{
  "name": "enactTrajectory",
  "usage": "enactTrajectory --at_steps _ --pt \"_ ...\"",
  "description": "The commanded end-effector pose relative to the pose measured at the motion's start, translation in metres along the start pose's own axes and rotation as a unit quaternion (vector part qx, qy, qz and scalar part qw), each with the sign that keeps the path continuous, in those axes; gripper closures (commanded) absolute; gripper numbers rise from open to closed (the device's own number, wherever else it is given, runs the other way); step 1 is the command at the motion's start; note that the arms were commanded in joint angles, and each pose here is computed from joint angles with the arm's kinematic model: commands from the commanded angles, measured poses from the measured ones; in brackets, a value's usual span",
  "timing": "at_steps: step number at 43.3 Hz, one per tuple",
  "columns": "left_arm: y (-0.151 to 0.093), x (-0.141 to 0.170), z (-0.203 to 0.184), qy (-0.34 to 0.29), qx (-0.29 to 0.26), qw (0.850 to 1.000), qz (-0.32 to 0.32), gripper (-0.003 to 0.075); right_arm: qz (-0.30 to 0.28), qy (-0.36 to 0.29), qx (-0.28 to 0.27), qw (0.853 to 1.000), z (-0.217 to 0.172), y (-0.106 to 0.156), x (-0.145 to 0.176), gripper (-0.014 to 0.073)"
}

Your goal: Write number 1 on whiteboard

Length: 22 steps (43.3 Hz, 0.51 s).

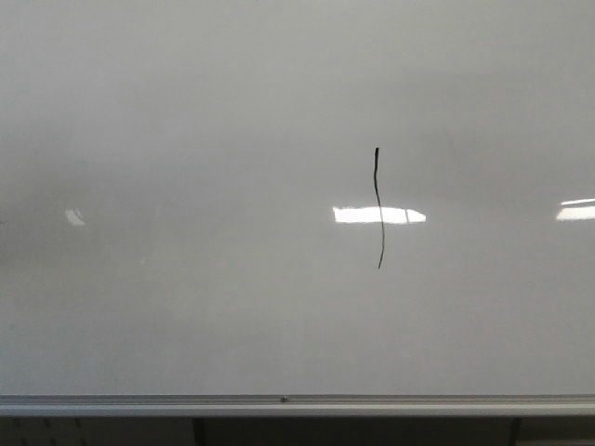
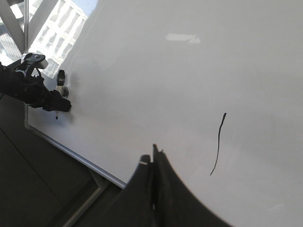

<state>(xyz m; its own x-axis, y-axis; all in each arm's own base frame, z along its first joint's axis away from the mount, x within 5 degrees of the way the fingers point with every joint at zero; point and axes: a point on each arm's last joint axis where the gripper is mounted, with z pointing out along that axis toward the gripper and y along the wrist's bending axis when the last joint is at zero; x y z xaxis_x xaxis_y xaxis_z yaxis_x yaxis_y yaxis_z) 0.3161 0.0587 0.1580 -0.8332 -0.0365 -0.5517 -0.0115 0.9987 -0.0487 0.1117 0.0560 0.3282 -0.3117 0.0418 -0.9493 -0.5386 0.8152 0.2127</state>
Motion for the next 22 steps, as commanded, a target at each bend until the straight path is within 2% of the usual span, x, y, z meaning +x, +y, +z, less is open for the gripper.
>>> enactTrajectory --at_steps 1,8,12,16,22 --pt "-0.003 -0.016 -0.02 -0.036 -0.004 0.999 0.019 0.0111 0.006 -0.033 0.006 0.999 -0.003 0.001 -0.012 0.0655" --pt "-0.008 -0.019 -0.039 -0.041 0.011 0.998 0.035 0.0128 0.006 -0.033 0.006 0.999 -0.003 0.001 -0.012 0.0655" --pt "-0.011 -0.023 -0.059 -0.058 0.009 0.997 0.047 0.0193 0.006 -0.033 0.006 0.999 -0.003 0.001 -0.012 0.0655" --pt "-0.013 -0.025 -0.083 -0.075 -0.002 0.996 0.057 0.0305 0.006 -0.034 0.008 0.999 -0.003 0.001 -0.012 0.0655" --pt "-0.021 -0.025 -0.121 -0.103 -0.001 0.992 0.076 0.0545 0.007 -0.046 0.024 0.999 -0.004 -0.002 -0.014 0.0655"
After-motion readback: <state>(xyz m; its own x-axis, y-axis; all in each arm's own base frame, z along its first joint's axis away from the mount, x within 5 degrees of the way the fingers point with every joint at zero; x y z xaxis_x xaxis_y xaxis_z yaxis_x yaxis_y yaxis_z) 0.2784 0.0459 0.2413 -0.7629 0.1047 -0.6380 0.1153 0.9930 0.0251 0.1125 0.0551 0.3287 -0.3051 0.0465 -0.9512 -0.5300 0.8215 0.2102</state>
